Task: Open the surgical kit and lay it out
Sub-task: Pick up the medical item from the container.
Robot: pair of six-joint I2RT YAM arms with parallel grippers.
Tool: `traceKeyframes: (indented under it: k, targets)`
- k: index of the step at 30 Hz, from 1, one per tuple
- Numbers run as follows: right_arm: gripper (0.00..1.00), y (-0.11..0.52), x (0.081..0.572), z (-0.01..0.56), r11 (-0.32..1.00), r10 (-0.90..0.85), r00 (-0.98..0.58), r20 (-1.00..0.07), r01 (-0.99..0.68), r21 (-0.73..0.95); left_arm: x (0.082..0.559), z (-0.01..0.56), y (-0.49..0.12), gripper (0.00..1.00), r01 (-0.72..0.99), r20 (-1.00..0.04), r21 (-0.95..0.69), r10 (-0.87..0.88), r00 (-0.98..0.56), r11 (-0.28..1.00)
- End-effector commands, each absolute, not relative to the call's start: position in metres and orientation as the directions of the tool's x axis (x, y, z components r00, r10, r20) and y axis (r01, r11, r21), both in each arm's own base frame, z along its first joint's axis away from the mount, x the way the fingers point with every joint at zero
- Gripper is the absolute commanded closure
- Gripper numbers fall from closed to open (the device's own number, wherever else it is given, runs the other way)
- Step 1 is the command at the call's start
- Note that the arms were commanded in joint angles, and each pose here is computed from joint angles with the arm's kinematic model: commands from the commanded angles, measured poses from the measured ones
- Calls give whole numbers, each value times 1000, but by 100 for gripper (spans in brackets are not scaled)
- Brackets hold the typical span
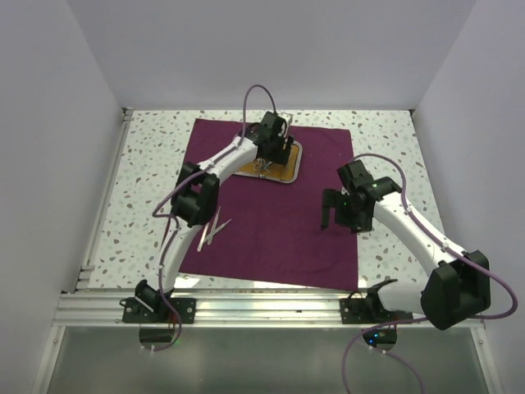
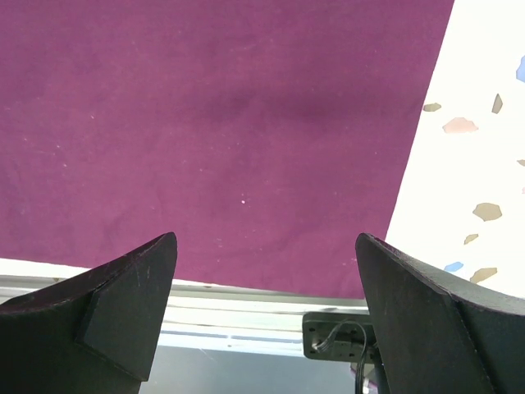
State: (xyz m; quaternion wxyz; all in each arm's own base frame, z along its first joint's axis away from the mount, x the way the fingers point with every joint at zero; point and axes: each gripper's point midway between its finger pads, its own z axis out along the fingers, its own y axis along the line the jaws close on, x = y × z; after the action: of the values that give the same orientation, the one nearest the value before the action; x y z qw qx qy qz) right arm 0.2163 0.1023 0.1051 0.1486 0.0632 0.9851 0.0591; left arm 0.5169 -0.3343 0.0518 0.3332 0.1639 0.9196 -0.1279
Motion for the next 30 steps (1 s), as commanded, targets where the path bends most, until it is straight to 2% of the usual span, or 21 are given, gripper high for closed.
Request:
traceKeyframes:
  k: [1,4,7,8,11,12,13,16,24,30]
  targets:
    - [5,98,217,111,988,133,-947,-293,104,110,525,34,-332,27,399,-657,-63,262,-706,915]
    - [5,97,219,109,990,123,-950,-288,97,100,519,12,-321,28,384,-619,-27,286,-732,923]
    - [5,98,219,107,992,111,-953,-282,88,95,515,1,-314,36,369,-598,-9,291,-747,929]
    - [5,99,220,107,992,108,-954,-280,84,96,513,-4,-310,45,362,-587,2,294,-754,932]
    - [5,100,222,105,992,105,-955,-277,80,98,511,-9,-304,58,349,-573,26,300,-762,937]
    - [5,100,223,105,992,103,-955,-277,79,98,511,-8,-303,65,346,-574,31,300,-762,938]
    - [5,101,224,105,992,100,-955,-278,75,98,510,-9,-302,79,348,-569,34,305,-764,937]
    - [5,101,226,103,993,95,-956,-278,71,96,511,-8,-300,100,341,-568,46,305,-764,939]
    - [5,104,227,96,992,89,-961,-263,63,105,526,30,-306,100,326,-626,40,278,-729,945]
    - [5,106,227,95,992,83,-961,-265,55,113,538,98,-313,100,309,-719,6,219,-660,951]
